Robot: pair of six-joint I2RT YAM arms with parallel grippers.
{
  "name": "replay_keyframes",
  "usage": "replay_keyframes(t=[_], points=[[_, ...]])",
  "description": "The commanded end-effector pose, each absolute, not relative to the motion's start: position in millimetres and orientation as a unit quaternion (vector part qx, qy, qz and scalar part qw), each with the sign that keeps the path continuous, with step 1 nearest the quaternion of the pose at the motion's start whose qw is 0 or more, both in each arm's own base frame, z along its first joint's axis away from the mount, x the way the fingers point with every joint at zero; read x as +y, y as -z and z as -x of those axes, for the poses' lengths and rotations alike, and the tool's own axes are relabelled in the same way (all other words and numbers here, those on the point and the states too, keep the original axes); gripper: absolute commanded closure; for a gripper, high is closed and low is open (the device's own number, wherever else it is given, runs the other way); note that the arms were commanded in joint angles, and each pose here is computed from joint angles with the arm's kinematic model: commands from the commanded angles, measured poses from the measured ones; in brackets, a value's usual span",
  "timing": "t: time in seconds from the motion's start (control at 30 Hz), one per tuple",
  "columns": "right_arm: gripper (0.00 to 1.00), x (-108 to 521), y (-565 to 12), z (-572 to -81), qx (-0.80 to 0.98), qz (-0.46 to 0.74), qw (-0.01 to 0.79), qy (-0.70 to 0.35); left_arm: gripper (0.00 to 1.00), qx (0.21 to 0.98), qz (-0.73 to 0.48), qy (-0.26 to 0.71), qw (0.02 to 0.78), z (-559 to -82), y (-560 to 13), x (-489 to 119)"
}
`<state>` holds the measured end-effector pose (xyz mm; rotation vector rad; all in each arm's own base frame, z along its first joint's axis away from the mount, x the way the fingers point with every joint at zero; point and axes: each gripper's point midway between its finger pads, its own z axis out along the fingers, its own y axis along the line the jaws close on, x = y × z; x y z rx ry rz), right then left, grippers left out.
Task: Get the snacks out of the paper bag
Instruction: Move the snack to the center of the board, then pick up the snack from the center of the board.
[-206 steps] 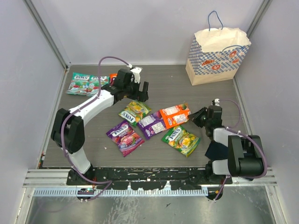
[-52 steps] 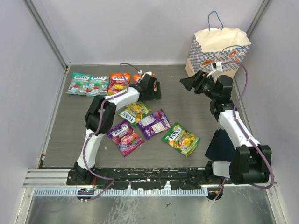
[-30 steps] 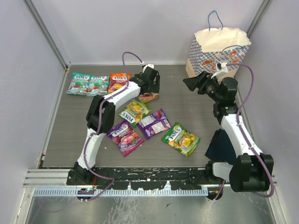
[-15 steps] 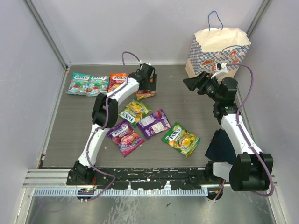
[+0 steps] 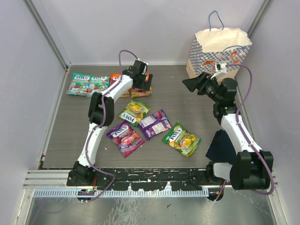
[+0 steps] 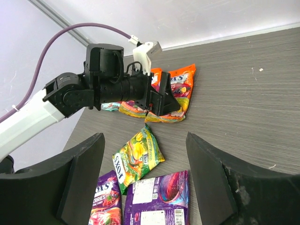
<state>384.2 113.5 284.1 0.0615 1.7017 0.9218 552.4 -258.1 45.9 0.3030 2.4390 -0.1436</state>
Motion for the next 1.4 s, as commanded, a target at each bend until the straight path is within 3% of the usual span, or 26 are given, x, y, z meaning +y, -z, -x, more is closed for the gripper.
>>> replay_keyframes(t=[0.0,0.3,0.5,0.7,0.87,1.1,1.37], points=[[0.24,115.6,-298.6,-385.7,0.702,-0.01,0.585,-0.405,0.02,0.929,-0.191,0.06,0.312,-547.6,-36.7,-259.5],[0.24,117.6,-294.5,-385.9,0.702,-0.005,0.582,-0.41,0.02,0.925,-0.219,0.049,0.308,-549.5,-43.6,-242.0],[0.1,110.1,-275.8,-393.1,0.701,-0.06,0.579,-0.413,0.02,0.903,-0.262,0.069,0.334,-542.6,-94.8,-246.2],[0.06,142.6,-215.7,-397.3,0.756,-0.104,0.522,-0.38,0.02,0.863,-0.242,0.106,0.431,-518.2,-187.5,-243.3],[0.06,202.7,-153.3,-367.4,0.832,-0.038,0.47,-0.293,0.02,0.867,-0.166,0.11,0.457,-473.4,-205.3,-215.7],[0.16,202.4,-101.4,-349.7,0.871,0.025,0.423,-0.25,0.02,0.875,-0.085,0.134,0.457,-407.8,-181.7,-183.4],[0.43,203.5,-72.9,-349.7,0.883,0.047,0.363,-0.294,0.02,0.877,-0.055,0.123,0.462,-381.6,-185.3,-150.8]])
